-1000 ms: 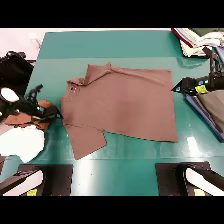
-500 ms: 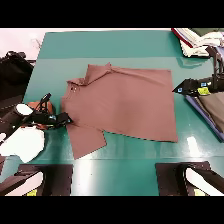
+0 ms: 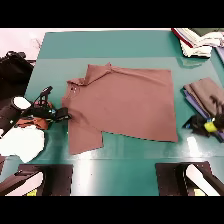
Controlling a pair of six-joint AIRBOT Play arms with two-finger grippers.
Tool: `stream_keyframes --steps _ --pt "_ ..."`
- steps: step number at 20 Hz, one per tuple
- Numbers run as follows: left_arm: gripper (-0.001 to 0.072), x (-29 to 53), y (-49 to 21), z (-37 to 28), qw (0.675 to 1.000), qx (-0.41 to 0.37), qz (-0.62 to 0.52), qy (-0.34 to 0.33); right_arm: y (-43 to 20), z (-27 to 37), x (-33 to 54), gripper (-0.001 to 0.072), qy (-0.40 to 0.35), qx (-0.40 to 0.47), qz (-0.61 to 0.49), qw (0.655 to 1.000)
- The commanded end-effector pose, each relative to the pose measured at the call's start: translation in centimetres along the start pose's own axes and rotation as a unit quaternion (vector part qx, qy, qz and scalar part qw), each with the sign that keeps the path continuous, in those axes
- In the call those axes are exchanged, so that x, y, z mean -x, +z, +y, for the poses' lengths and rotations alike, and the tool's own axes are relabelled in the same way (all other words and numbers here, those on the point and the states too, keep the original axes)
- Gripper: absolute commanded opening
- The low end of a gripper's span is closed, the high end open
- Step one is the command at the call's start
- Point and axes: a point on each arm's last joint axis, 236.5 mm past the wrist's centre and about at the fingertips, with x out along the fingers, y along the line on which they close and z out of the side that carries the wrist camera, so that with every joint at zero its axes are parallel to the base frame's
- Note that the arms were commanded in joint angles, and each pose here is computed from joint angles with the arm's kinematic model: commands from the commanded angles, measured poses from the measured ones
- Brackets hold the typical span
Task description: Fold the shirts.
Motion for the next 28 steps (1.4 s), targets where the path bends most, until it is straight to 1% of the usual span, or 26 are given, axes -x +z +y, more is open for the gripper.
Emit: stream_keyframes --steps 1,2,6,8,10,11,13,14,16,17,18,19,22,24,25,26,27,28 --pt "0.0024 1.1 1.4 -1.1 1.0 -0.02 -0.014 -0.006 -4.2 -1.4 -4.5 0.0539 0.037 -0.065 0.064 0.995" --pt "0.0024 1.2 1.6 -1.2 1.0 -0.023 -0.017 -0.007 -4.1 -0.5 -5.2 0.0513 0.057 -0.071 0.065 0.994" --pt "0.0024 1.2 1.5 -1.2 1.0 -0.025 -0.013 -0.007 -1.8 2.9 -7.2 0.0503 0.102 -0.065 0.043 0.992" --pt "0.0024 1.2 1.3 -1.2 1.0 -0.025 -0.009 -0.008 -0.6 4.4 -7.8 0.0369 0.115 -0.057 0.023 0.991" --pt "0.0024 1.3 1.1 -1.4 1.0 -0.027 -0.003 -0.01 -0.4 5.3 -7.8 0.0067 0.109 -0.029 0.01 0.994" --pt "0.0023 1.8 1.3 -1.8 0.999 -0.033 -0.007 -0.012 0.0 6.0 -7.2 0.002 0.106 -0.006 -0.005 0.994" --pt "0.0023 4.4 3.1 -3.6 0.997 -0.061 -0.048 -0.019 1.7 8.4 -3.9 0.002 0.109 0.052 -0.056 0.991" --pt "0.0023 7.0 4.5 -5.3 0.993 -0.085 -0.084 -0.024 2.8 10.0 -1.3 0.0019 0.114 0.085 -0.091 0.986" --pt "0.0023 14.1 7.3 -9.9 0.974 -0.143 -0.173 -0.039 4.9 14.4 6.4 0.0019 0.123 0.16 -0.19 0.961" --pt "0.0023 18.4 8.4 -12.6 0.958 -0.175 -0.223 -0.047 5.5 16.9 11.5 0.0019 0.131 0.198 -0.253 0.938" --pt "0.0023 23.6 9.1 -15.6 0.935 -0.209 -0.281 -0.054 5.5 19.1 16.5 0.0019 0.136 0.225 -0.312 0.913" --pt "0.0023 28.6 9.2 -18.5 0.909 -0.241 -0.334 -0.06 4.8 21.3 22.1 0.0019 0.139 0.255 -0.375 0.88" --pt "0.0023 43.8 6.8 -26.0 0.807 -0.319 -0.492 -0.07 -1.1 26.2 36.3 0.0019 0.137 0.333 -0.526 0.77" --pt "0.0023 51.8 3.6 -28.7 0.745 -0.33 -0.575 -0.072 -5.9 28.2 42.9 0.0019 0.132 0.369 -0.595 0.702" --pt "0.0023 55.0 1.9 -29.6 0.715 -0.335 -0.61 -0.073 -7.7 28.4 45.2 0.0019 0.123 0.371 -0.621 0.68" --pt "0.0023 57.7 0.4 -30.4 0.684 -0.34 -0.641 -0.077 -8.9 28.2 47.1 0.0019 0.109 0.366 -0.64 0.667" --pt "0.0022 59.7 -0.9 -31.1 0.66 -0.344 -0.663 -0.083 -9.6 27.6 48.2 0.0019 0.09 0.357 -0.649 0.666" --pt "0.0022 60.8 -1.6 -31.4 0.645 -0.346 -0.676 -0.085 -9.8 26.8 48.9 0.0019 0.072 0.345 -0.653 0.671"
